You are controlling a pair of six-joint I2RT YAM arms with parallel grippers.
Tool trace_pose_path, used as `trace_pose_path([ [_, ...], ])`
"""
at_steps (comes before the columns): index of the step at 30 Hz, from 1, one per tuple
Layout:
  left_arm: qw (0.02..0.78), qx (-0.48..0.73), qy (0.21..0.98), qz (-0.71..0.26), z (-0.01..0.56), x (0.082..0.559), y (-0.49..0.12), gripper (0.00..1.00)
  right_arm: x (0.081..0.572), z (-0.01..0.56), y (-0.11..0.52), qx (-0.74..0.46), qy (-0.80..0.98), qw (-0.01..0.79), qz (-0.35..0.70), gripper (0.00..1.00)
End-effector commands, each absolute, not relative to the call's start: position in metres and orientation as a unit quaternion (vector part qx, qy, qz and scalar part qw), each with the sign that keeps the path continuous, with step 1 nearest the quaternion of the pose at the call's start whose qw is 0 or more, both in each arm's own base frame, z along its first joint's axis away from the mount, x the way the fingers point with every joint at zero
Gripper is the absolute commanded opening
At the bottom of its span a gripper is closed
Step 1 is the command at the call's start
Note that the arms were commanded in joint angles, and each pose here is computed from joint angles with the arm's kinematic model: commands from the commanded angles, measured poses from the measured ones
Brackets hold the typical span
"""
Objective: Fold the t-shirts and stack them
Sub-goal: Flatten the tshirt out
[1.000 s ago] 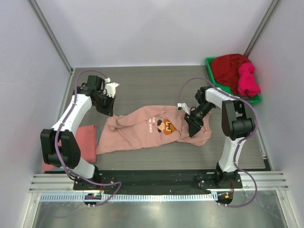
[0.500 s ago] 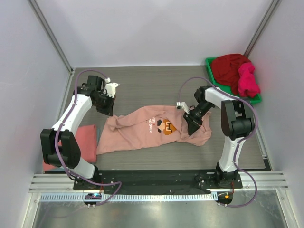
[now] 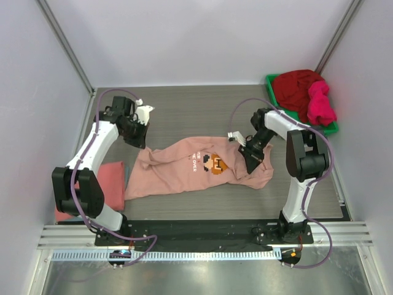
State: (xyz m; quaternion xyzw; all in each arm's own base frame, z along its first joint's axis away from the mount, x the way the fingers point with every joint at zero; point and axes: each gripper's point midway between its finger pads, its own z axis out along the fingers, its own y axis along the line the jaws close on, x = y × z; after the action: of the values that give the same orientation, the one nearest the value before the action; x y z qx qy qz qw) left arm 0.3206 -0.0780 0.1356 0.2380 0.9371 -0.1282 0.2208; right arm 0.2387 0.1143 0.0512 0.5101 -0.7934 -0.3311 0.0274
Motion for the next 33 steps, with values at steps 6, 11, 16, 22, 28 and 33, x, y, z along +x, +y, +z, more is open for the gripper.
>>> trace_pose_path([
  [6,0.408,0.228,0.882,-0.059,0.268,0.406,-0.052,0.00,0.409,0.205,0.060,0.501,-0.824,-0.263,0.018,0.01],
  [11,0.516,0.216,0.827,-0.049,0.374,0.437,-0.056,0.00,0.477,0.310,0.032,0.386,-0.798,-0.430,0.171,0.01],
  [16,0.605,0.197,0.770,-0.040,0.459,0.430,-0.056,0.00,0.486,0.420,0.016,0.284,-0.739,-0.563,0.237,0.01],
  [22,0.671,0.192,0.716,-0.017,0.522,0.388,-0.050,0.00,0.449,0.534,0.006,0.208,-0.648,-0.683,0.265,0.01],
  [28,0.708,0.195,0.679,-0.002,0.556,0.334,-0.046,0.00,0.377,0.615,0.009,0.228,-0.555,-0.750,0.277,0.01],
  [33,0.737,0.206,0.644,0.013,0.578,0.283,-0.044,0.00,0.311,0.648,0.006,0.235,-0.493,-0.785,0.294,0.01],
])
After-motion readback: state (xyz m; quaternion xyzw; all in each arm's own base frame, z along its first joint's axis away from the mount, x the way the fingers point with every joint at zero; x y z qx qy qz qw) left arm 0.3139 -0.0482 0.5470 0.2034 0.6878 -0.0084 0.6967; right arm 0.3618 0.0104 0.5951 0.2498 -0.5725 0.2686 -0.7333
